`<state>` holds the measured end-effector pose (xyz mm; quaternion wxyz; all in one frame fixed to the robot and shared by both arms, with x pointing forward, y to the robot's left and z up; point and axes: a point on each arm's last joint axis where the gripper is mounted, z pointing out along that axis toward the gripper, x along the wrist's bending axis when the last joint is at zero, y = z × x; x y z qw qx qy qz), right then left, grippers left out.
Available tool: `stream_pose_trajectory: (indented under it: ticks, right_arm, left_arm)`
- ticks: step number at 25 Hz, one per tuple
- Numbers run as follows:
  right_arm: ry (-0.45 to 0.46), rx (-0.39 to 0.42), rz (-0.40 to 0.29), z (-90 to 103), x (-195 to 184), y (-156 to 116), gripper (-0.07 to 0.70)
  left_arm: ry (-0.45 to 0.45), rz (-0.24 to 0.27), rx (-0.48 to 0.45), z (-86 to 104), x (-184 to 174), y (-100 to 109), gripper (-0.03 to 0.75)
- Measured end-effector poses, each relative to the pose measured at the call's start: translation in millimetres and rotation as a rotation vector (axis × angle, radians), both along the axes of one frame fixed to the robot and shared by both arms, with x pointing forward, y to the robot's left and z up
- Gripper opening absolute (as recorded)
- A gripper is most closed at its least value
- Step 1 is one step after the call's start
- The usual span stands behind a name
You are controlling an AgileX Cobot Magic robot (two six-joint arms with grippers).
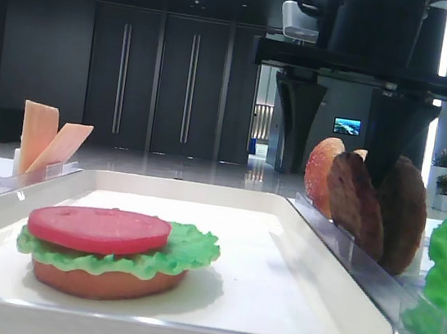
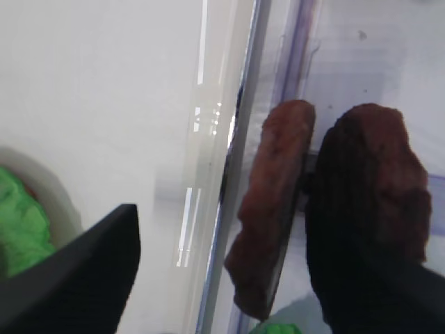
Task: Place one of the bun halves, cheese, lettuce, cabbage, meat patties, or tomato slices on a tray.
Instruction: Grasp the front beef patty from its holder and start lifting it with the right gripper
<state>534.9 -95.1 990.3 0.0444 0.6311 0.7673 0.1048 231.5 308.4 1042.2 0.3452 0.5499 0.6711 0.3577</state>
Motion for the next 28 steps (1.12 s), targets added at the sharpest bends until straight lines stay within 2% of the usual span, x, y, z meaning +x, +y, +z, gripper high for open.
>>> stream_pose_trajectory:
  ticks: [6, 24, 28]
  right_arm:
    - [-0.012, -0.017, 0.005, 0.0, 1.0, -1.4, 0.433]
    - [0.007, -0.049, 0.010, -7.9, 2.5, -2.0, 0.417]
    - [0.006, -0.053, 0.012, -8.0, 2.5, -2.3, 0.342]
  left_arm:
    - [0.000, 0.000, 0.000, 0.0, 0.0, 0.0, -0.021]
    - [0.000, 0.000, 0.000, 0.0, 0.0, 0.0, -0.021]
    - [0.000, 0.000, 0.000, 0.0, 0.0, 0.0, -0.021]
